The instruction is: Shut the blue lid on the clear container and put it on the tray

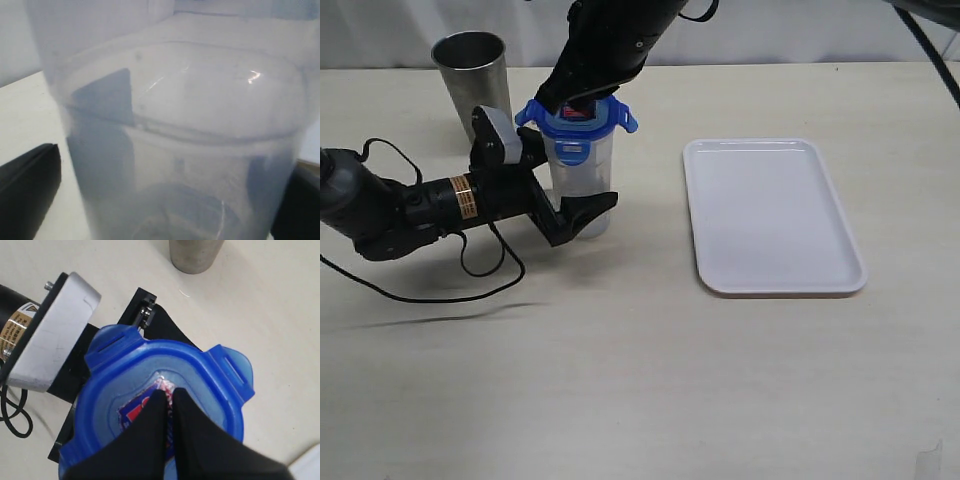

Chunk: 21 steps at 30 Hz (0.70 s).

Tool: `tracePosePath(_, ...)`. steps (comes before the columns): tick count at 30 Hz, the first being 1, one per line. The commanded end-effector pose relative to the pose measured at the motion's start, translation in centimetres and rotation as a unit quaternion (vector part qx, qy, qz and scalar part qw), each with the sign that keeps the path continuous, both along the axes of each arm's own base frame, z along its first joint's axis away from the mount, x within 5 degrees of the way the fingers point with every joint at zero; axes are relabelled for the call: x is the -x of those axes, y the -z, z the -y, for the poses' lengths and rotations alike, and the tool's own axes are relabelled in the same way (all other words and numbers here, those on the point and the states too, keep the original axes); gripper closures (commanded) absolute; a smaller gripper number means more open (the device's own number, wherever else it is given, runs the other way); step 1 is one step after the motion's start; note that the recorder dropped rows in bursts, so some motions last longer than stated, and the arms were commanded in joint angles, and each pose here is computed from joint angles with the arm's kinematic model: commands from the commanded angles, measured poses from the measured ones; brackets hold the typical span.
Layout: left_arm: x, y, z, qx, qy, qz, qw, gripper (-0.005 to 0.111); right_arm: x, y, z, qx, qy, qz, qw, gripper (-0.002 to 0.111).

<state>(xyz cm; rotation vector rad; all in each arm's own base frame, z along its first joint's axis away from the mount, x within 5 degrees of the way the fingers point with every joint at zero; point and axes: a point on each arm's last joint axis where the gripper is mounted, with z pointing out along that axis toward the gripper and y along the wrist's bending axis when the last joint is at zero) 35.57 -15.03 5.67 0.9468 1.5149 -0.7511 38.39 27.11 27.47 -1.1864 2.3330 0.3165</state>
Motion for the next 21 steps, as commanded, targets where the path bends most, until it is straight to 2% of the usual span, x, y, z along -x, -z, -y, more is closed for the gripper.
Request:
tracePosePath(1, -0.21, -0.2, 0.5, 0.013, -0.012, -0.001, 1.0, 0.011, 0.4, 0.27, 0.22, 0.016, -0.003, -0.015, 1.0, 0.104)
tracePosePath(19, -0.1, -0.24, 0.99, 0.015, -0.013, 0.001, 1.0, 0.011, 0.4, 0.27, 0.22, 0.013, 0.005, -0.019, 1.0, 0.104)
tracePosePath(21, -0.1, -0.24, 0.99, 0.015, -0.013, 0.001, 1.0, 0.016, 0.4, 0.27, 0.22, 0.013, 0.005, -0.019, 1.0, 0.104)
